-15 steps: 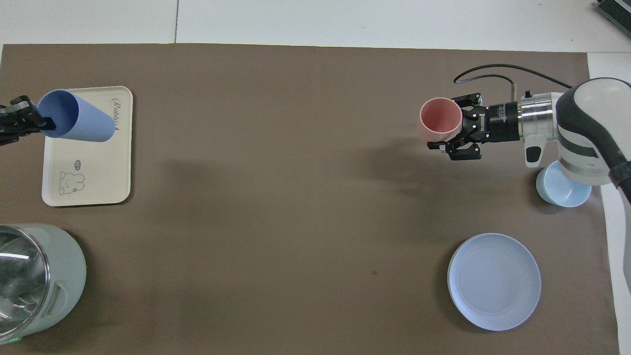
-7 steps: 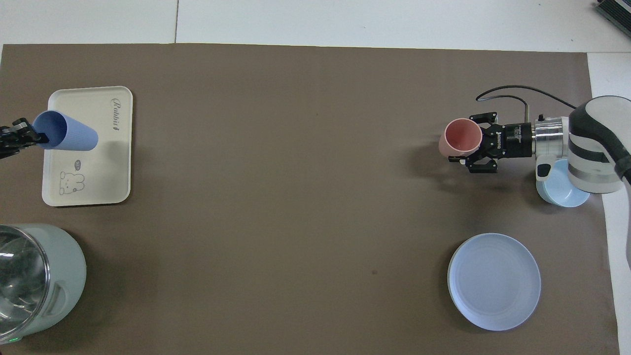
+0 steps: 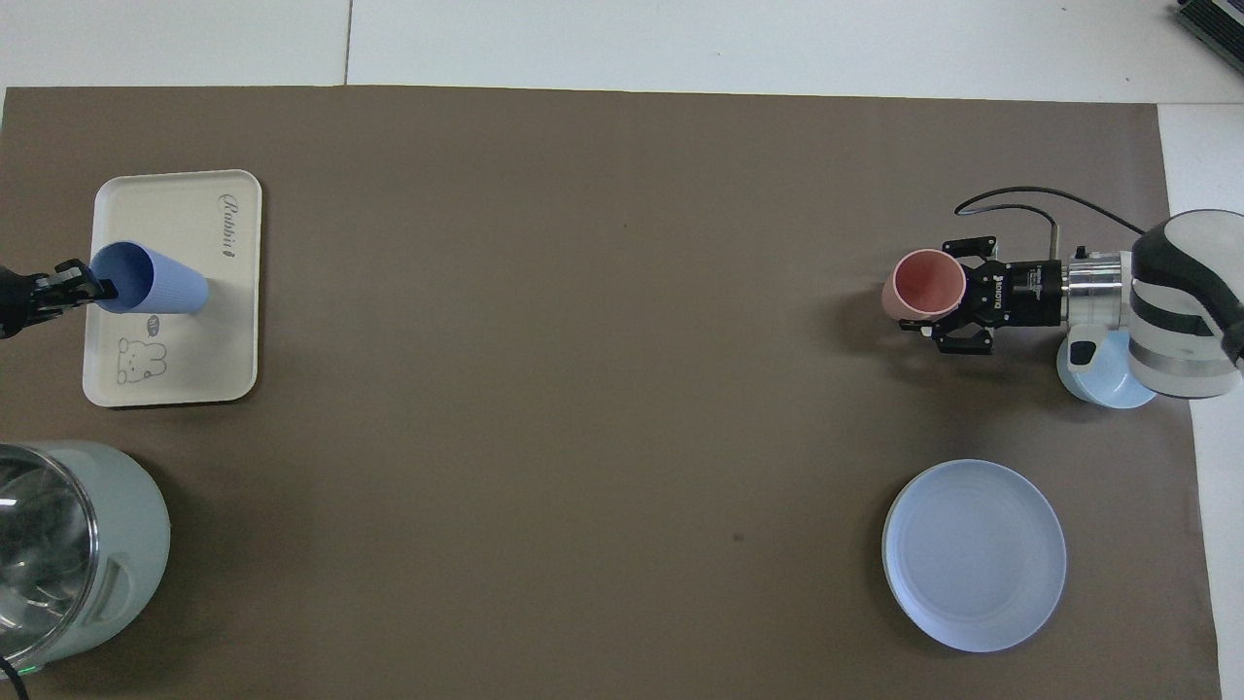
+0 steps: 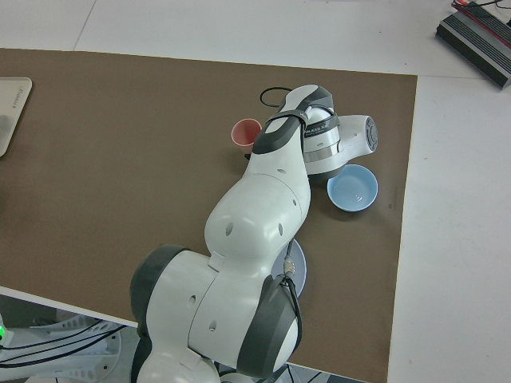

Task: Place cup on tray
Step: 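Lower the blue sleeve onto the tray with the left gripper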

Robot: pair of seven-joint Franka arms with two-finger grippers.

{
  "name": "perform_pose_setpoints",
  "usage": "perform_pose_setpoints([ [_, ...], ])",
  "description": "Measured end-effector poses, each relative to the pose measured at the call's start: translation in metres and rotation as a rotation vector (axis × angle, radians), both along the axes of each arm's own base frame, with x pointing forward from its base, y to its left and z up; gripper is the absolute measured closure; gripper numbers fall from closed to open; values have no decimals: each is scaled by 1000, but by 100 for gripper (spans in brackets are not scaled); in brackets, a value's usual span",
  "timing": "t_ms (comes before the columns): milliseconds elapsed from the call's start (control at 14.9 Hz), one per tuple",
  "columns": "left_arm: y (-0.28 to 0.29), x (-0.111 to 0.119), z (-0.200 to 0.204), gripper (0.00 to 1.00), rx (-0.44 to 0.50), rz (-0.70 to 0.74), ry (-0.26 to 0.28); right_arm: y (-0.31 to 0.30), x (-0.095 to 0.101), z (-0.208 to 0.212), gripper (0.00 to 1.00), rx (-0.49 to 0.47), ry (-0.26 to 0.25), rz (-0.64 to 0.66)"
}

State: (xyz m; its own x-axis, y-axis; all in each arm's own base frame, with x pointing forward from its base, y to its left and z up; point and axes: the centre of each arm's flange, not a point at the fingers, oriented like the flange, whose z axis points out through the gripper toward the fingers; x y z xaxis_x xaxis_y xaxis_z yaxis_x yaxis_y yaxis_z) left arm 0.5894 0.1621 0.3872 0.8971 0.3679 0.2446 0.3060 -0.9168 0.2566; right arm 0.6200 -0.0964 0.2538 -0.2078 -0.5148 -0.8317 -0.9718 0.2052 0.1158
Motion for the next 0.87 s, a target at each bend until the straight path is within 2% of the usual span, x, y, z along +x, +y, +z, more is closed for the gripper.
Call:
perform_pose_setpoints([
  [67, -1, 0, -2, 90, 5, -19, -1, -3, -1, 0, 23, -2, 0, -6],
  [134, -3, 1, -2, 86, 9, -36, -3, -5, -2, -1, 23, -1, 2, -10],
  [268, -4, 2, 2, 67, 14, -51, -11, -9, -4, -4, 23, -5, 2, -16],
  [402, -5, 2, 22, 43, 9, -74, -11, -14, -1, -4, 23, -37, -20, -36],
  [670, -15, -6, 104, 1, 82, -210, 58, -16, 8, -1, 23, -73, -61, -113],
  [871, -38, -18, 146, 0, 187, -312, 110, -12, 10, -1, 23, -66, -64, -117],
])
